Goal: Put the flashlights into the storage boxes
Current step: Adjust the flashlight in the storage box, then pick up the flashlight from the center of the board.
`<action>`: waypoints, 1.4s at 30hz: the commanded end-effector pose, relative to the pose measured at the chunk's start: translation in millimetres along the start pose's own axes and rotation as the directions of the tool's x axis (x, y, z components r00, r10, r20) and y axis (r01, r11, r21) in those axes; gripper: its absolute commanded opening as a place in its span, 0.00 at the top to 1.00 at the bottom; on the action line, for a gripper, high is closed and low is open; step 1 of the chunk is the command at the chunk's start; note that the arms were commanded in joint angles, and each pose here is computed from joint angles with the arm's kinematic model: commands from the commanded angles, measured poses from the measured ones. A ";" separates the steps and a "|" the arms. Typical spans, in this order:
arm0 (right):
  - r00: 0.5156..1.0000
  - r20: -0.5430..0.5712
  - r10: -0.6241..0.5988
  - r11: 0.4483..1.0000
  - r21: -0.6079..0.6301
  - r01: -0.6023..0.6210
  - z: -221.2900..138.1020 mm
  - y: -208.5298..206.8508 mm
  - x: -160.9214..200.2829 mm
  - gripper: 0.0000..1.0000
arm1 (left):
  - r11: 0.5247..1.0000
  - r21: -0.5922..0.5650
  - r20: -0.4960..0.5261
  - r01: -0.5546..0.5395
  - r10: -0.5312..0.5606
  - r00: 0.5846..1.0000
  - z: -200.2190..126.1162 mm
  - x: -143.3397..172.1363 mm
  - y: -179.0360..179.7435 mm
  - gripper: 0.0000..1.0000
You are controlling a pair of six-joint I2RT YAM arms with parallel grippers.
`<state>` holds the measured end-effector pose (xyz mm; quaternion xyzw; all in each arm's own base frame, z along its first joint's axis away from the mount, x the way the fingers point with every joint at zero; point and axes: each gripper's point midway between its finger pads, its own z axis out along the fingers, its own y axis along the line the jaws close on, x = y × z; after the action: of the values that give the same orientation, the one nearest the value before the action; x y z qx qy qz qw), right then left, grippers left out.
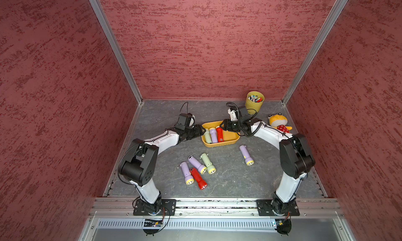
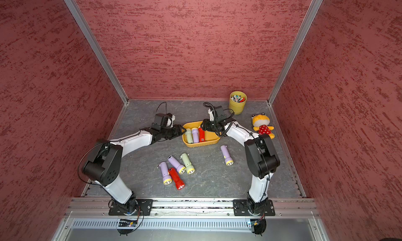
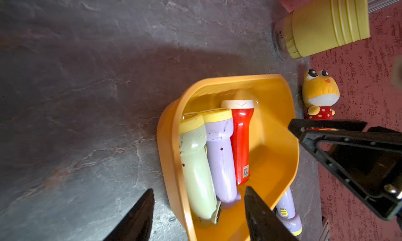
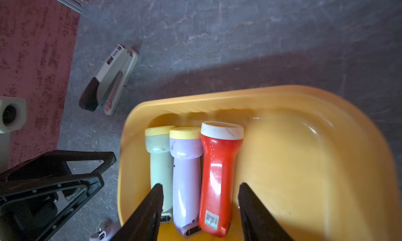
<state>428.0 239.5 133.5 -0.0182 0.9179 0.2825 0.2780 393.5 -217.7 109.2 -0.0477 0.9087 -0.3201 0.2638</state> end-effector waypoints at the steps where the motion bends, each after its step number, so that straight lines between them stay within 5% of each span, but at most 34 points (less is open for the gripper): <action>1: 0.999 0.034 -0.037 0.996 0.085 0.034 -27.1 -8.9 -0.9 0.41 | 0.996 -0.046 0.054 -0.075 0.078 0.996 -20.3 -14.6 -3.9 0.34; 6: 1.000 0.016 0.006 0.974 0.226 -0.010 -64.8 -47.3 21.1 0.39 | 0.983 -0.044 0.088 -0.177 0.181 0.980 -39.5 -16.6 -16.9 0.33; 14: 0.976 -0.152 0.157 0.896 0.437 -0.076 -95.4 -112.0 110.3 0.34 | 0.962 -0.022 0.102 -0.271 0.272 0.957 -44.7 -10.2 -27.1 0.33; 27: 0.935 -0.286 0.210 0.900 0.431 -0.070 -70.3 -123.2 147.4 0.36 | 0.965 -0.010 0.078 -0.260 0.260 0.962 -35.8 -2.7 -29.0 0.33; 42: 0.927 -0.308 0.215 0.893 0.447 -0.059 -59.6 -131.9 154.0 0.56 | 0.961 -0.002 0.081 -0.277 0.276 0.958 -36.2 -1.2 -37.7 0.33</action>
<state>289.8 114.4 25.2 0.0612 0.9915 0.0832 0.0797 373.7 -224.8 159.6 0.0615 0.8928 -0.2856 0.3428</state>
